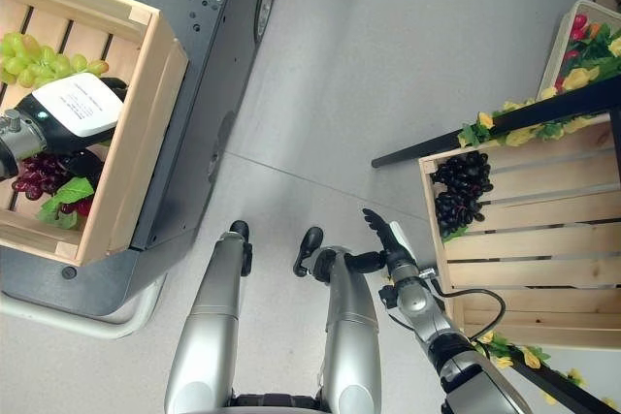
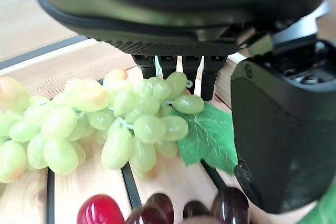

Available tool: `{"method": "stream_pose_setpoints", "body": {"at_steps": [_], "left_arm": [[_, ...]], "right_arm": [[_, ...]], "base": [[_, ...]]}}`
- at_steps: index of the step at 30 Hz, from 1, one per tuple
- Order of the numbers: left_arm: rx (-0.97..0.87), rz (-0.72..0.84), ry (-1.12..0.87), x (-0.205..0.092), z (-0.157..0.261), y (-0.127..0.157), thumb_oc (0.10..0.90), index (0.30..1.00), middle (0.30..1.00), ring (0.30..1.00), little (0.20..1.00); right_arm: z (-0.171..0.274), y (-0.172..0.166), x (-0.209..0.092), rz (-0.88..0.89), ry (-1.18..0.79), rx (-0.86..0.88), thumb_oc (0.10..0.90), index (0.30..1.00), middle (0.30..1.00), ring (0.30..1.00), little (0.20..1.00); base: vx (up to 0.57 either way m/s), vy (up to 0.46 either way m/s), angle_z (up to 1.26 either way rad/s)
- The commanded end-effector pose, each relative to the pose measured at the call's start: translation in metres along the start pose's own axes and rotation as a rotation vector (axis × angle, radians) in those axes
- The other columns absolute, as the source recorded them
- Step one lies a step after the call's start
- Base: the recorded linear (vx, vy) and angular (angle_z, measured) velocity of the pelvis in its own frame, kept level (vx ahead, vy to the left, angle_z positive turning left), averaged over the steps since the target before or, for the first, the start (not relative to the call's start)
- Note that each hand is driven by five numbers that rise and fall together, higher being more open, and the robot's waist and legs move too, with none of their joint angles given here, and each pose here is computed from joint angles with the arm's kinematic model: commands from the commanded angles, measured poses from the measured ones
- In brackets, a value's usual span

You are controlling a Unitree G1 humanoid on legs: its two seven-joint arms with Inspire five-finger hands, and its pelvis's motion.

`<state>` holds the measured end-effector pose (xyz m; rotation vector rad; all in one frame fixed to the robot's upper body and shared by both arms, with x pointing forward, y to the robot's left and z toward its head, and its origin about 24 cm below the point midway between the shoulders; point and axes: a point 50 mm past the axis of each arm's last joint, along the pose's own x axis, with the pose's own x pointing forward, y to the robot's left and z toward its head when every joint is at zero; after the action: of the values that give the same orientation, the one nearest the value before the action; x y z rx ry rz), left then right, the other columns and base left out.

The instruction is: Pick up the fruits from the basket on one side to the basket on the other side

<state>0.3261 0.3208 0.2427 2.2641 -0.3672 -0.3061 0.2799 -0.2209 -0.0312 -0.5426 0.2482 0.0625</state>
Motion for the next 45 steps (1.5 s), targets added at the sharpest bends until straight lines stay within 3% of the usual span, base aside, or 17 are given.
{"method": "stream_pose_setpoints", "body": {"at_steps": [1, 11, 34, 35, 36, 37, 45], "left_arm": [[0.080, 0.093, 0.282, -0.015, -0.047, 0.030, 0.800, 0.900, 0.900, 0.900, 0.900], [0.214, 0.132, 0.556, -0.034, -0.076, 0.031, 0.800, 0.900, 0.900, 0.900, 0.900], [0.094, 0.039, 0.519, -0.027, -0.066, 0.008, 0.800, 0.900, 0.900, 0.900, 0.900], [0.093, 0.025, 0.529, -0.027, -0.066, 0.007, 0.753, 0.829, 0.829, 0.829, 0.829], [0.092, 0.017, 0.538, -0.028, -0.067, 0.005, 0.524, 0.486, 0.486, 0.486, 0.486], [0.087, 0.011, 0.547, -0.029, -0.067, 0.003, 0.400, 0.300, 0.300, 0.300, 0.300], [0.110, 0.033, 0.571, -0.028, -0.070, 0.004, 0.400, 0.300, 0.300, 0.300, 0.300]], "right_arm": [[-0.018, -0.026, -0.015, -0.060, 0.013, 0.041, 0.800, 0.900, 0.900, 0.900, 0.900], [-0.017, -0.019, -0.016, -0.043, -0.009, 0.082, 0.800, 0.900, 0.900, 0.900, 0.900], [-0.006, -0.011, -0.011, -0.054, -0.036, 0.098, 0.800, 0.900, 0.900, 0.900, 0.900], [-0.005, -0.011, -0.010, -0.058, -0.041, 0.098, 0.800, 0.900, 0.900, 0.900, 0.900], [-0.004, -0.011, -0.010, -0.060, -0.043, 0.097, 0.800, 0.900, 0.900, 0.900, 0.900], [-0.004, -0.012, -0.010, -0.060, -0.044, 0.098, 0.800, 0.900, 0.900, 0.900, 0.900], [-0.004, -0.010, -0.010, -0.064, -0.052, 0.110, 0.800, 0.900, 0.900, 0.900, 0.900]], "base": [[0.00, 0.000, 0.00], [0.00, 0.003, 0.01], [0.00, -0.002, 0.01], [0.00, 0.000, 0.00], [0.00, 0.000, 0.00], [0.00, 0.000, 0.00], [-0.01, -0.013, 0.00]]}}
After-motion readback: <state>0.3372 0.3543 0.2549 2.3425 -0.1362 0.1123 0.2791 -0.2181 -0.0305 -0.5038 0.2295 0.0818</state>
